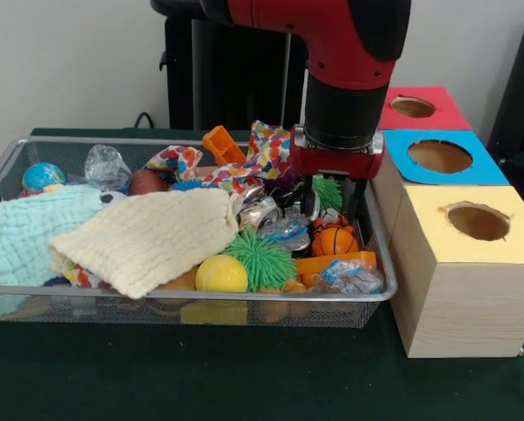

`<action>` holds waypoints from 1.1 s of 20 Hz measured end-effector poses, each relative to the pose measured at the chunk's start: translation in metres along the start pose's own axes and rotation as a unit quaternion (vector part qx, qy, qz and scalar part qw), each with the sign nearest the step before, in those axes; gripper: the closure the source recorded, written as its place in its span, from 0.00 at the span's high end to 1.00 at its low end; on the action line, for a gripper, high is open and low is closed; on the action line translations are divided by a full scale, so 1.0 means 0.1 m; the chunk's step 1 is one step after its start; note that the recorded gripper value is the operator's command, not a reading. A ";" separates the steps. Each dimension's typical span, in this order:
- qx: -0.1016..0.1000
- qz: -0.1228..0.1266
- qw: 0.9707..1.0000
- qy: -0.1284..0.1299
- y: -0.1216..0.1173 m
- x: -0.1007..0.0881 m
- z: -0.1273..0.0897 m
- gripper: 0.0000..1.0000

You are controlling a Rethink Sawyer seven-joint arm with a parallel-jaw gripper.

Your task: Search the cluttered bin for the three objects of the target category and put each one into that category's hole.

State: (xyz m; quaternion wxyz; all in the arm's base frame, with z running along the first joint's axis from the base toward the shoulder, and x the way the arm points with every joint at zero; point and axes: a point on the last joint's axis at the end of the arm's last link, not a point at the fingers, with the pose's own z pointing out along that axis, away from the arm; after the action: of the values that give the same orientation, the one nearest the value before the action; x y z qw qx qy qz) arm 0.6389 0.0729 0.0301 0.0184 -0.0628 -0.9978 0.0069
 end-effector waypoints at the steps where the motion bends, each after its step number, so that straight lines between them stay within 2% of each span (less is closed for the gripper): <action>1: 0.000 0.001 1.000 -0.001 -0.01 -0.01 -0.02 1.00; 15: -0.001 0.031 0.999 -0.026 -0.42 -0.25 -0.27 1.00; 22: 0.001 0.033 0.999 -0.029 -0.47 -0.27 -0.30 1.00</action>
State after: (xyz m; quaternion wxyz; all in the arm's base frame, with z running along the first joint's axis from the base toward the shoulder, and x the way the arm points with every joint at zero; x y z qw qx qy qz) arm 0.6606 0.0237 0.0602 -0.0110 -0.0953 -0.9953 0.0104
